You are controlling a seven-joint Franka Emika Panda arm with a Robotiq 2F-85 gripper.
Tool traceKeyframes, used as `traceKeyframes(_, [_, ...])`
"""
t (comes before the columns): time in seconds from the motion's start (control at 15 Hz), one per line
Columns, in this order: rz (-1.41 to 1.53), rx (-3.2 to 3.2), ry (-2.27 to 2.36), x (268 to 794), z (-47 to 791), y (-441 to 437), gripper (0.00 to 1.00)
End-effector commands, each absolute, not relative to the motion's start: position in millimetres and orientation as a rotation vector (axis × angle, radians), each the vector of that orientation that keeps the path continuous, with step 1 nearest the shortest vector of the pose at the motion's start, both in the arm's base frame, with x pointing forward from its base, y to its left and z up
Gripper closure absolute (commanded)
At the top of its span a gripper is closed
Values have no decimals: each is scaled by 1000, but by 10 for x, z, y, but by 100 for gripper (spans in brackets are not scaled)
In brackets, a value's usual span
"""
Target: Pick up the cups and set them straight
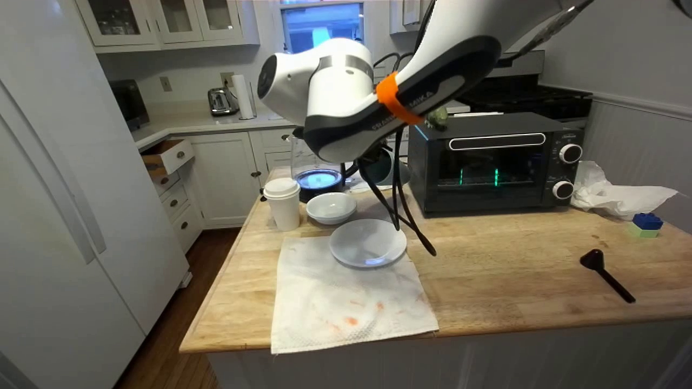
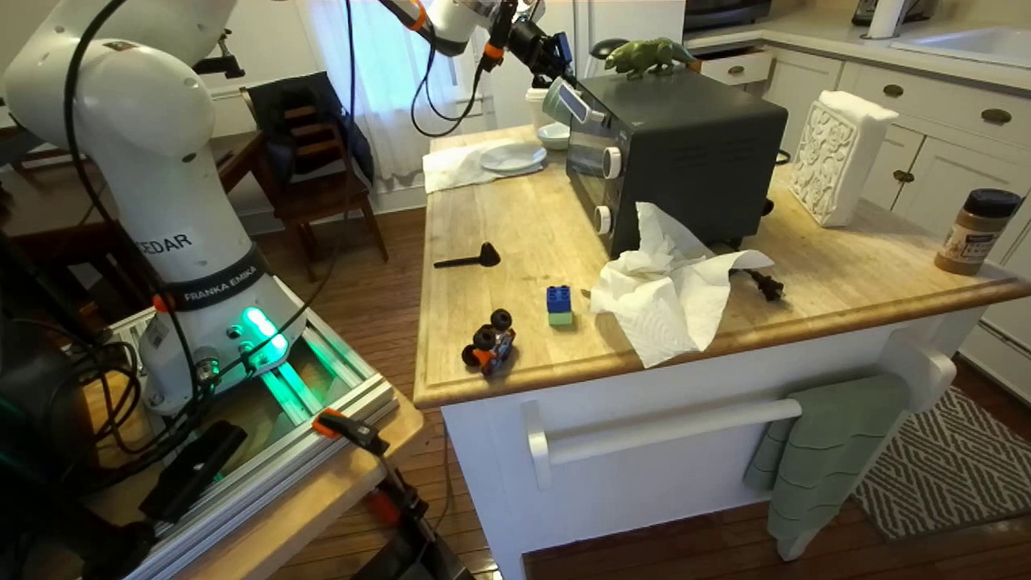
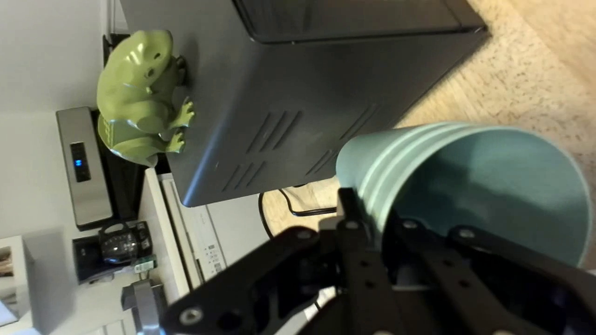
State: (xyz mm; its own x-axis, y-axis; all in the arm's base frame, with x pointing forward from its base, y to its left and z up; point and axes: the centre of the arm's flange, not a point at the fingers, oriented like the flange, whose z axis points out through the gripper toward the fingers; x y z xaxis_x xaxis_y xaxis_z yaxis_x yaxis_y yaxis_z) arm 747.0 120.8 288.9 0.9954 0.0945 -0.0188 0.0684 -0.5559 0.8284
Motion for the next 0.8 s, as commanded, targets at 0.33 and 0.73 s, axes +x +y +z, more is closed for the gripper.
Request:
traceKeyframes(0.33, [-245,2521,254,7352,3661,762,98])
traceKeyframes(0.73, [-376,2804,89,7424,3769,550,98])
